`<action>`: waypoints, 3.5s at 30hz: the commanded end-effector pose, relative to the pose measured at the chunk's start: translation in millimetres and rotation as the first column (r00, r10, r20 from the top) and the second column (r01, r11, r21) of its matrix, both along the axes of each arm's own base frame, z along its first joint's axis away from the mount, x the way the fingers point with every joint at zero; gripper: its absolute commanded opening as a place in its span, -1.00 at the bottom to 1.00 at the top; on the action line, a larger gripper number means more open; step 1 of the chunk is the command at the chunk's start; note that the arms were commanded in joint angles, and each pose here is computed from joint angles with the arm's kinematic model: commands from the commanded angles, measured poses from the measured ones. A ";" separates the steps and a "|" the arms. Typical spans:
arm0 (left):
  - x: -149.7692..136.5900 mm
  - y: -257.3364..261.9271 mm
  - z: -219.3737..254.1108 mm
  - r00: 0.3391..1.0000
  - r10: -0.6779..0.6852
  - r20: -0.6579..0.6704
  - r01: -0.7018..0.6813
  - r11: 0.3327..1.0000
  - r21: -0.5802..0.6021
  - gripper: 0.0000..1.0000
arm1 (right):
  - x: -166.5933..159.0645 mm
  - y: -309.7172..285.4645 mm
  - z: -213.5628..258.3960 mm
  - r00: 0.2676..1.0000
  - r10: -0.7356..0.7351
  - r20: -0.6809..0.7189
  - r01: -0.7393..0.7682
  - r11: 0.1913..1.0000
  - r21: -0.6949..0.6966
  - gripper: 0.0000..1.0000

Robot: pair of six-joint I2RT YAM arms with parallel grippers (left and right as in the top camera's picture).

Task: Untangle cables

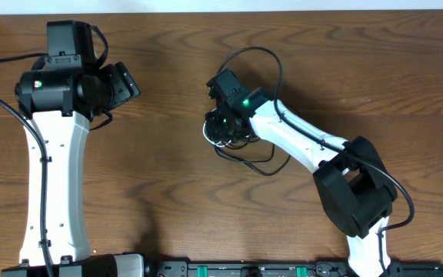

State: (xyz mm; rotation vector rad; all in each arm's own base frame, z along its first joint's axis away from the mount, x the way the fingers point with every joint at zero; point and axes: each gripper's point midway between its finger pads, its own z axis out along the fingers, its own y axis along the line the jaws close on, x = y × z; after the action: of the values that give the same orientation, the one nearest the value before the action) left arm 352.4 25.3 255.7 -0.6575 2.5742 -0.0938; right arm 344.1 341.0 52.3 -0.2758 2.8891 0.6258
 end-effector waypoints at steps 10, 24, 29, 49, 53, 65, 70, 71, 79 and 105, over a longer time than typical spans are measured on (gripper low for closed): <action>6.0 -48.3 -24.6 0.974 -0.224 -0.042 0.216 0.966 -0.140 0.58 | 36.5 -25.3 98.8 0.978 0.014 0.209 -0.035 0.995 0.095 -0.98; 20.1 -177.4 -19.2 0.681 -0.700 0.215 0.730 0.623 -0.282 0.58 | 19.1 -103.4 203.9 0.976 0.004 0.218 -0.075 0.945 0.317 -0.98; 23.0 -195.7 -8.0 0.628 -0.721 0.292 0.777 0.564 -0.279 0.58 | 14.4 -112.6 204.4 0.982 0.030 0.188 -0.096 0.930 0.354 -0.98; 11.6 -272.3 -24.2 0.417 -0.819 0.393 0.898 0.303 -0.320 0.58 | 8.6 -111.5 206.1 0.985 0.047 0.165 -0.108 0.918 0.381 -0.98; 14.7 -281.0 -41.3 0.414 -0.830 0.374 0.893 0.292 -0.342 0.25 | 8.5 -111.6 205.9 0.985 0.047 0.165 -0.107 0.918 0.381 -0.98; 46.0 -254.5 -27.0 0.465 -0.785 0.409 0.884 0.392 -0.253 -0.85 | 7.7 -147.0 171.2 0.993 -0.039 0.108 0.021 0.987 0.161 -0.98; 55.7 -238.6 9.8 0.496 -0.726 0.476 0.865 0.460 -0.199 -0.85 | 3.9 -162.0 146.4 0.994 -0.088 0.063 0.083 0.994 0.073 -0.98; 54.2 -237.0 17.2 0.491 -0.721 0.488 0.866 0.463 -0.188 -0.85 | 3.6 -164.8 140.6 0.993 -0.104 0.054 0.101 0.993 0.058 -0.98; 33.1 -231.9 65.9 0.463 -0.689 0.558 0.870 0.474 -0.136 -0.85 | -0.2 -182.7 87.0 0.974 -0.227 -0.002 0.226 0.973 -0.034 -0.98; 27.1 -196.1 88.2 0.569 -0.638 0.519 0.756 0.654 -0.024 -0.85 | -9.5 -252.0 21.7 0.909 -0.405 0.095 0.411 0.842 -0.348 -0.97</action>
State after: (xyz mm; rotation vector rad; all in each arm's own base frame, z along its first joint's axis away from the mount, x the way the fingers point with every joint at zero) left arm 375.5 -182.7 343.7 0.4228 2.1657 -0.8285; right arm 335.4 96.1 76.8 0.2530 2.8997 0.0577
